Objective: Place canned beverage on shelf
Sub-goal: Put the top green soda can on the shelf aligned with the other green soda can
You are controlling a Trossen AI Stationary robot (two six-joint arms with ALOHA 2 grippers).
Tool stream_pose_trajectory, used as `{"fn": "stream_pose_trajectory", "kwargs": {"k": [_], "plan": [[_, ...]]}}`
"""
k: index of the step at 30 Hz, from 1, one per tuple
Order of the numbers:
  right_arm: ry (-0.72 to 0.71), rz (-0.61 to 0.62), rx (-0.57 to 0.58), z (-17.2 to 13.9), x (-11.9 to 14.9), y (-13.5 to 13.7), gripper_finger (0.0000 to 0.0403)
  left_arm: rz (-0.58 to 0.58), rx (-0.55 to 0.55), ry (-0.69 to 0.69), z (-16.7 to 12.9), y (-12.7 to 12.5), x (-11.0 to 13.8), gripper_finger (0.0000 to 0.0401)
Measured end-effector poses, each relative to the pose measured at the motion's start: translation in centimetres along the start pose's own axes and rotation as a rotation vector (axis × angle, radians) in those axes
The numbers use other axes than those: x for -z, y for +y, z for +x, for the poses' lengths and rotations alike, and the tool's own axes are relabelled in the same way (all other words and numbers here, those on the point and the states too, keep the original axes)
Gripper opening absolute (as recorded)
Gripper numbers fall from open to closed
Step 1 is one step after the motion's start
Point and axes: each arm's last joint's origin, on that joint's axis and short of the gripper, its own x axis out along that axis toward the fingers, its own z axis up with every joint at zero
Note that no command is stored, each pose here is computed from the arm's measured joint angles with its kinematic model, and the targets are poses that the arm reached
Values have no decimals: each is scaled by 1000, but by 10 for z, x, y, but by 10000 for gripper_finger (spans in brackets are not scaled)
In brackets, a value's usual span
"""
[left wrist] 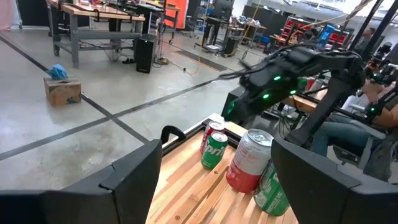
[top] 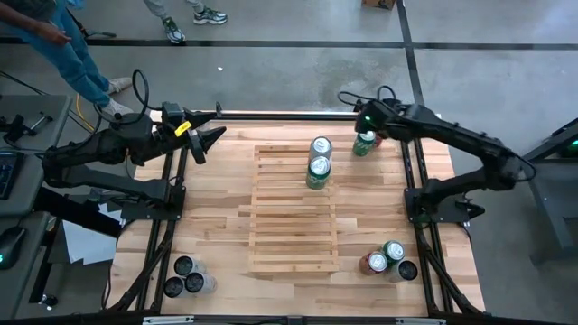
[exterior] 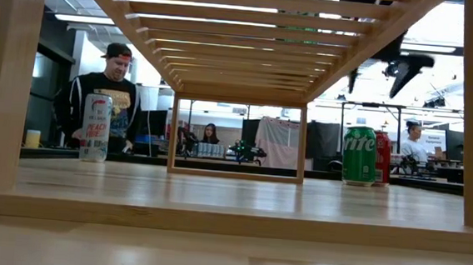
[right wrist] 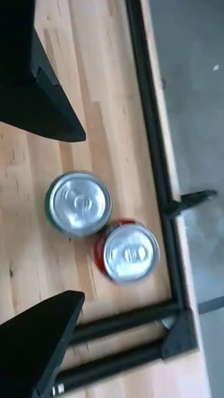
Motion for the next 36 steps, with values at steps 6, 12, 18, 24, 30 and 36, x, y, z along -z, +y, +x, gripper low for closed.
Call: {"fn": "stream_pose_trajectory", "kwargs": {"k": [6, 12, 18, 24, 30, 36], "plan": [[105, -28, 58, 37, 0, 17, 394, 0, 0, 0, 0, 0, 0, 294], [128, -15, 113, 55, 3, 23, 394, 1, 0, 0, 0, 0, 0, 294], [158, -26, 154, 70, 7, 28, 394, 9, 0, 0, 0, 0, 0, 294], [200, -21, 193, 85, 7, 29, 394, 19, -7, -2, 0, 0, 0, 294], [211, -4, 196, 89, 3, 27, 374, 20, -16, -5, 0, 0, 0, 294], [231, -7, 186, 90, 2, 26, 316, 19, -20, -6, 0, 1, 0, 294]]}}
